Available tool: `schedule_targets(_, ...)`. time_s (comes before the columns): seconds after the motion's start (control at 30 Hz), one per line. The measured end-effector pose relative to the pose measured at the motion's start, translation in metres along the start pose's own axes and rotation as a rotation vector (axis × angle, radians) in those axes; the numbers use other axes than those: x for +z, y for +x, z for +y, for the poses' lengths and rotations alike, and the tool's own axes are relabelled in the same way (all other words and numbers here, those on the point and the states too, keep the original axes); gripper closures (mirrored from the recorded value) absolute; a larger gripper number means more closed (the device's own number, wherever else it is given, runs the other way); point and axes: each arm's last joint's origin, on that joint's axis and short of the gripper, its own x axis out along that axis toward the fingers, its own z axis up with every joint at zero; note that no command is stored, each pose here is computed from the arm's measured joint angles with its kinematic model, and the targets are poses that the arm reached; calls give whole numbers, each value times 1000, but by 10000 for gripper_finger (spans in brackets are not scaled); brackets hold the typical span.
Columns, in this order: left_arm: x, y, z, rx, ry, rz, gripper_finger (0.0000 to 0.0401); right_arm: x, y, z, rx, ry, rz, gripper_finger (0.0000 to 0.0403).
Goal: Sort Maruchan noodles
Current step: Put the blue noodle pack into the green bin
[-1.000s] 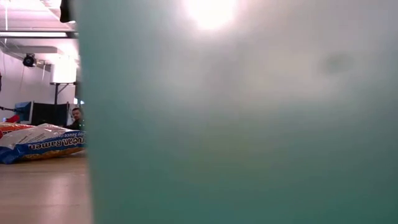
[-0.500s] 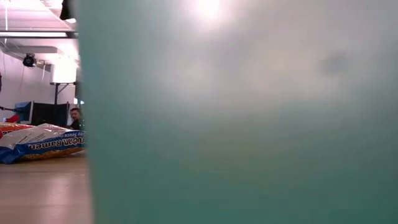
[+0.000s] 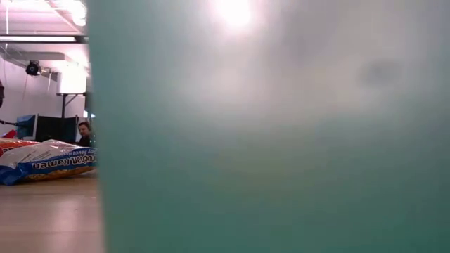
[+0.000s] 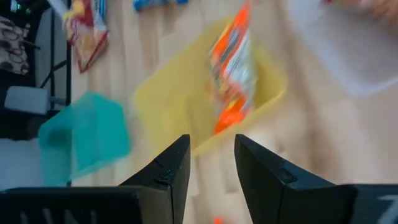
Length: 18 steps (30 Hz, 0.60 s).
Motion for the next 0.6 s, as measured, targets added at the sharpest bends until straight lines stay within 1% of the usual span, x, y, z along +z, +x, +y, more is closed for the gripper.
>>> schedule_targets(0.1,-9,-8,-12,-108,-23,49,227,-24,10,14,19,20,9,289)
schedule_targets(0.23,-26,-20,-32,-179,-101,83,227,-51,17,33,-24,-8,1,289)
schedule_targets(0.3,-35,-25,-41,-199,-119,110,227,-63,21,38,-37,-14,12,289)
schedule_targets(0.5,-55,-36,-56,-216,-229,155,227,-89,30,54,8,-8,9,281)
schedule_targets(0.53,-58,-38,-58,-218,-240,157,227,-92,31,55,3,-4,16,277)
schedule_targets(0.6,-62,-40,-61,-219,-261,161,227,-99,33,58,-45,-1,18,269)
